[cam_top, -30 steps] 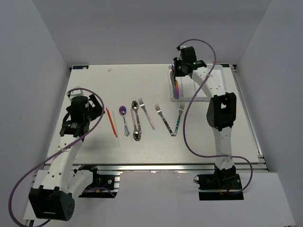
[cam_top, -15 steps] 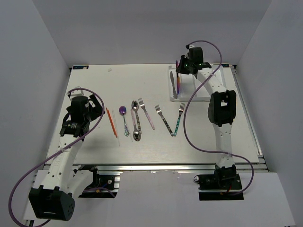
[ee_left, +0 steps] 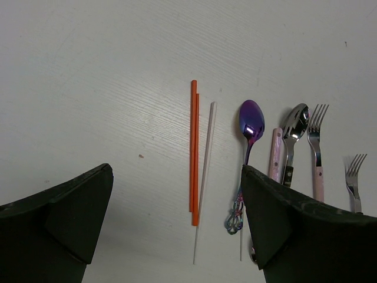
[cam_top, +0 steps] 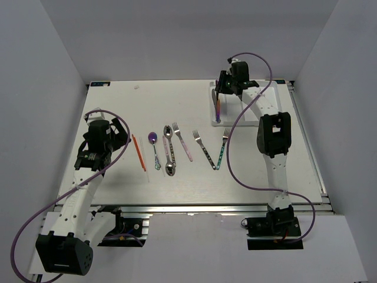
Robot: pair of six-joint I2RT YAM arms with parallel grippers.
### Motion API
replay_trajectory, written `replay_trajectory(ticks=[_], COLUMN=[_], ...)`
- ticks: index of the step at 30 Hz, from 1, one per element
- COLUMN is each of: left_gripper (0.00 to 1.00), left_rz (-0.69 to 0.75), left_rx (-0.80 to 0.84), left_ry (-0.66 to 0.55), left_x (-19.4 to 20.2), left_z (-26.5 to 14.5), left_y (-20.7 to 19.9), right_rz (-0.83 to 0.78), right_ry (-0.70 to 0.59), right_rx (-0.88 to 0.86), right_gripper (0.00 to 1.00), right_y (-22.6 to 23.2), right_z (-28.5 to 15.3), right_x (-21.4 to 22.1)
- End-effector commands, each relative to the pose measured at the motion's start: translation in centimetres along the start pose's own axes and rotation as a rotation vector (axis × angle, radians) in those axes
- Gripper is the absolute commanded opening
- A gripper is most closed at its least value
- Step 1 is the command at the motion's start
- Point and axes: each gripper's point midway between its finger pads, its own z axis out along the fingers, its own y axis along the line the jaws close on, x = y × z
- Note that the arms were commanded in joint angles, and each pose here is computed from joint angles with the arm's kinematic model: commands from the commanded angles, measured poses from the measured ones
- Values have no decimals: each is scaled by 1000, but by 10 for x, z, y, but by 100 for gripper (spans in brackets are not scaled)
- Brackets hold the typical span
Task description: Sort the eating utensils into containers
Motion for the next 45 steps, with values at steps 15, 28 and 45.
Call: replay_trajectory(ticks=[15, 28, 45], left_gripper=[98, 98, 98], left_rz=[3, 2, 12], left_rx=[-5, 12, 13], left_ry=[-10, -4, 13], left_x=[-2, 0, 5], left_z=[0, 0, 1], left_y=[2, -1, -3], right_rz=[-118, 30, 50], right_ry=[-57, 162, 318], right_rx=[420, 488, 541], right_gripper=[89, 88, 38], right_y=[35, 25, 11], right_z=[-114, -191, -167], right_x=[29, 188, 256])
